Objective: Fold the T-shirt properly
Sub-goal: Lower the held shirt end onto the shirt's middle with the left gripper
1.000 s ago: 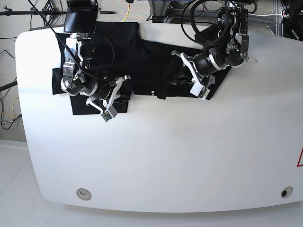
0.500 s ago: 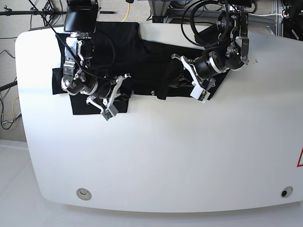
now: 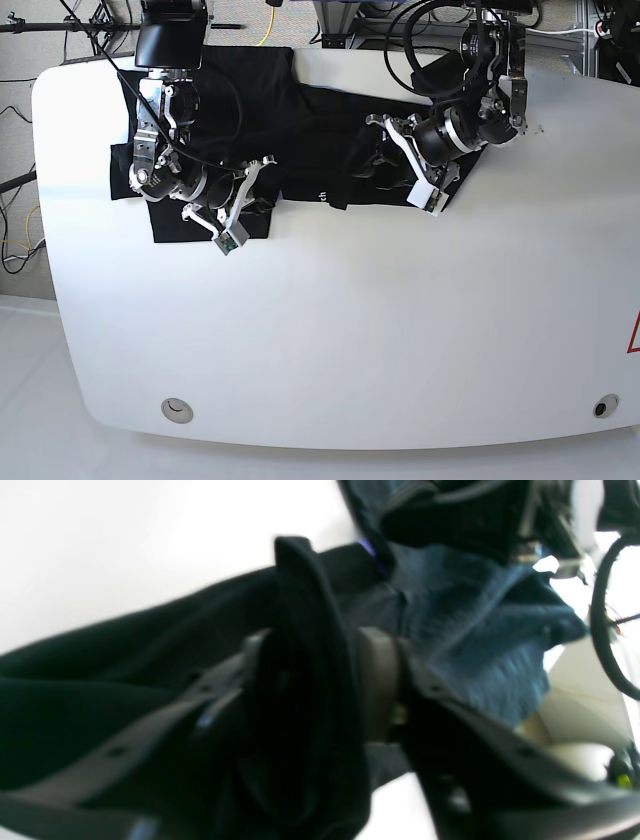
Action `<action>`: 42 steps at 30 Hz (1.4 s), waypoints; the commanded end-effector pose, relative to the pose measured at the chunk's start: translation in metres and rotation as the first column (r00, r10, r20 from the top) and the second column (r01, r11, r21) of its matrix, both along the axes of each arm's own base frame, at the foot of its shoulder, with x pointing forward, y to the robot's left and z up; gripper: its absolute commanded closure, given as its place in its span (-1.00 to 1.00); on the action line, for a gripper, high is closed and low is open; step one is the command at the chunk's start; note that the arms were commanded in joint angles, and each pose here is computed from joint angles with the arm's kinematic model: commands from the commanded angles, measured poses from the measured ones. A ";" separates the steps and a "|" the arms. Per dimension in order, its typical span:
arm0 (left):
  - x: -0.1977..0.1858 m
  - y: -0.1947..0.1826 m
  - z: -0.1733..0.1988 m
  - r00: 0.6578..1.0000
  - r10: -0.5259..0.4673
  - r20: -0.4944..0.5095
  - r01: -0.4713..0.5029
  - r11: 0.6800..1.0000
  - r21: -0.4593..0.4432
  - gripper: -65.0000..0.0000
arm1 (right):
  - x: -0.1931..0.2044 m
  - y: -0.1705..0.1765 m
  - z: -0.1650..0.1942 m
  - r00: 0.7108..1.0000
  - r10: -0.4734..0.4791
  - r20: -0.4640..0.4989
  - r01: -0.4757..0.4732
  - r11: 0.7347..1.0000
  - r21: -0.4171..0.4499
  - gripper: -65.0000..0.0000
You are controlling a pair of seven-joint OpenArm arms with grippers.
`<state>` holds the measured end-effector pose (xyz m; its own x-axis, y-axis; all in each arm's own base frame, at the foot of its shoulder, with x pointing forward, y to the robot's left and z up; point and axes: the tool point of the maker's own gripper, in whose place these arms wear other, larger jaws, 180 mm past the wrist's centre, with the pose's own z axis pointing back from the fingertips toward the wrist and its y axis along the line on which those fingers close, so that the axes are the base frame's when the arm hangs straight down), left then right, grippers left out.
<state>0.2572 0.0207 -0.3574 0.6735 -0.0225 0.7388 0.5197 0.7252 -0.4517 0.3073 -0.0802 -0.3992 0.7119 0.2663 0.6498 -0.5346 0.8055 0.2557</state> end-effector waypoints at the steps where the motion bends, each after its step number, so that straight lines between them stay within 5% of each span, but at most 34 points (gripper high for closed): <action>1: 0.007 -0.002 0.014 0.999 0.015 0.053 -0.013 0.999 -0.036 0.04 | 0.012 0.000 0.015 0.999 0.002 0.054 -0.003 1.000 0.015 0.90; 19: 0.016 0.003 0.017 0.997 0.038 0.074 -0.036 0.999 -0.024 -0.20 | 0.011 0.002 0.014 0.999 0.006 0.051 -0.007 1.000 0.014 0.91; 26: 0.020 -0.017 0.045 0.995 -0.016 0.096 0.031 0.988 -0.153 -0.11 | 0.011 0.002 0.014 0.999 0.008 0.050 -0.009 1.000 0.010 0.91; 27: 0.017 -0.009 0.033 0.996 -0.020 0.081 0.028 0.995 -0.092 -0.15 | -0.011 0.006 -0.009 0.999 0.018 -0.039 -0.018 1.000 0.005 0.88; 42: 0.034 -0.004 0.059 0.985 -0.030 0.172 0.042 0.997 -0.067 -0.15 | -0.007 0.004 -0.005 1.000 0.016 -0.025 -0.016 1.000 0.000 0.88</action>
<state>0.2826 0.0201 -0.3215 0.5961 -0.0138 0.8028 0.5857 0.6913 -0.4230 0.2893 -0.0751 -0.4161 0.7531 0.2808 0.5949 -0.5266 0.7994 0.2893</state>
